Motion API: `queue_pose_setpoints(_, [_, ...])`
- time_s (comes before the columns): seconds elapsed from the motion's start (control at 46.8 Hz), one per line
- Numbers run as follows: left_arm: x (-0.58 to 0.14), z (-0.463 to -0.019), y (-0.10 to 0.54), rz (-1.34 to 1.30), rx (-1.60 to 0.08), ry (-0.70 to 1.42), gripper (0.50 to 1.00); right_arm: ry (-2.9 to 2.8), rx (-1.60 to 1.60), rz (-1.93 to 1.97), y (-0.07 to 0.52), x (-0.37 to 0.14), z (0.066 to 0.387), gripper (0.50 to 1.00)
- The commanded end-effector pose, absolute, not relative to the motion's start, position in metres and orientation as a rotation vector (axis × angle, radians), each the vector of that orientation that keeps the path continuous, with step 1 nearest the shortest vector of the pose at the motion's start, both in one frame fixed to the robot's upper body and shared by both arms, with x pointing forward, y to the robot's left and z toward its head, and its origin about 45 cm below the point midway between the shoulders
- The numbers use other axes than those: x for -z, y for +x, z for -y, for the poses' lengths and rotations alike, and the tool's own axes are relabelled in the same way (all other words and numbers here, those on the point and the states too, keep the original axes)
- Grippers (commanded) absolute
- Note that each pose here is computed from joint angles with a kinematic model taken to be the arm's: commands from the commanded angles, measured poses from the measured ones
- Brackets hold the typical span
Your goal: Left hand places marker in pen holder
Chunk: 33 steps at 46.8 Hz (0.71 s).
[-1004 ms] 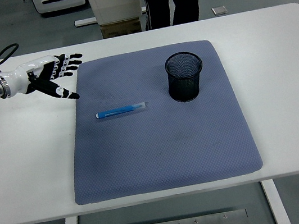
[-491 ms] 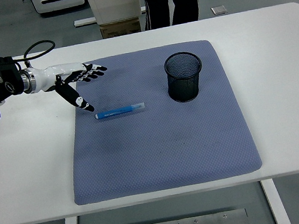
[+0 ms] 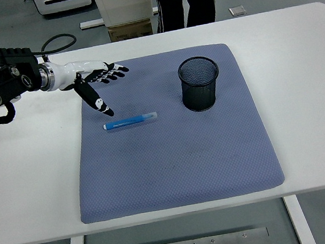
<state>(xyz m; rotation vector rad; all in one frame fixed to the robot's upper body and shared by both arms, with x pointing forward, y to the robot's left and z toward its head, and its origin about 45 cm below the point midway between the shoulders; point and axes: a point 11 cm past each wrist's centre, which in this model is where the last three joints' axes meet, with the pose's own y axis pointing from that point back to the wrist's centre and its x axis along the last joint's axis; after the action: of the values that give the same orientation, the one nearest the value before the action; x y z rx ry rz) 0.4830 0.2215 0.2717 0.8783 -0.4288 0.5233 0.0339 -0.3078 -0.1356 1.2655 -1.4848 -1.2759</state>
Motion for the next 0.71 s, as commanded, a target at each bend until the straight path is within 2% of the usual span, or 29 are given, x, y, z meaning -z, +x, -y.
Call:
queue_pose_setpoints(0.0, [-0.272,-0.221,0.483,0.433,-0.52,0.883,1.0,1.266,1.276,1.485,0.034,0.136,0.308,1.0])
queue_pose_setpoints(0.406, [-0.25,-0.204,0.472,0.569,-0.321,1.015,1.0,1.266,1.276,1.485,0.034,0.136,0.308,1.0])
queue_pose_setpoints(0.684, [-0.251,-0.204,0.471,0.597,-0.285,1.017,1.0,1.266,1.276,1.485,0.034,0.136,0.308,1.0])
